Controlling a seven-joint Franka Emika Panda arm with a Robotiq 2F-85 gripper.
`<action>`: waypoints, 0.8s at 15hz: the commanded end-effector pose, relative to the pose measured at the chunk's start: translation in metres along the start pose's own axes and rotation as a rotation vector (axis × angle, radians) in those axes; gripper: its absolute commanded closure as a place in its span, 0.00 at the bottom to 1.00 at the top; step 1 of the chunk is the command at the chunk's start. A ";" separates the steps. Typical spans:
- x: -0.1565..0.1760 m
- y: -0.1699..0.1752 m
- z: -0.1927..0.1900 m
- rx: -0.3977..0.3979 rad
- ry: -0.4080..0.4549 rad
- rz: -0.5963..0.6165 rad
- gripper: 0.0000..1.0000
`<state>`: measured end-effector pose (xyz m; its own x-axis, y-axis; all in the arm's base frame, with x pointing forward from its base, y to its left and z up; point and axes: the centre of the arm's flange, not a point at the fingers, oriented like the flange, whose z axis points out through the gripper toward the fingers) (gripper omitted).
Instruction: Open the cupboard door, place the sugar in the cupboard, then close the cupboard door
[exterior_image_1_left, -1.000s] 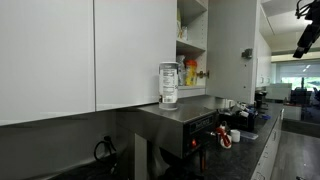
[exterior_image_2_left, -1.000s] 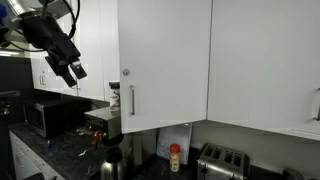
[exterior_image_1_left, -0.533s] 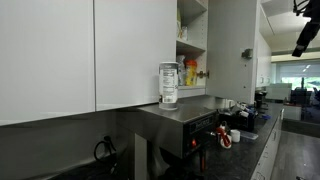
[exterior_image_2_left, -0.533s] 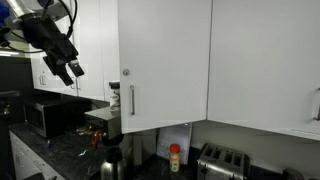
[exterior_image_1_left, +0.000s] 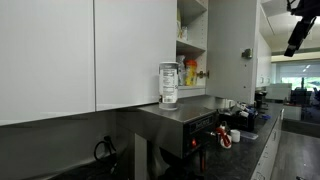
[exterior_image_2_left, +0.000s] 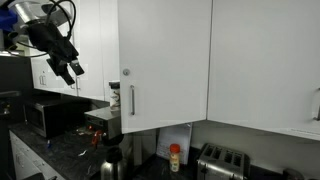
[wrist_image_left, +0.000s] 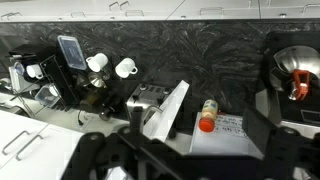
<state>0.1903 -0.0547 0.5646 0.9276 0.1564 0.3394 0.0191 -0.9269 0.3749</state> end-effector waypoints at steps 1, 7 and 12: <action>0.021 -0.022 0.004 -0.027 -0.051 0.023 0.00; 0.056 -0.061 0.016 -0.087 -0.077 0.042 0.00; 0.088 -0.088 0.027 -0.053 -0.046 0.000 0.00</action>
<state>0.2486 0.0148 0.5384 0.9445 0.1196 0.3059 -0.0320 -0.8935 0.4479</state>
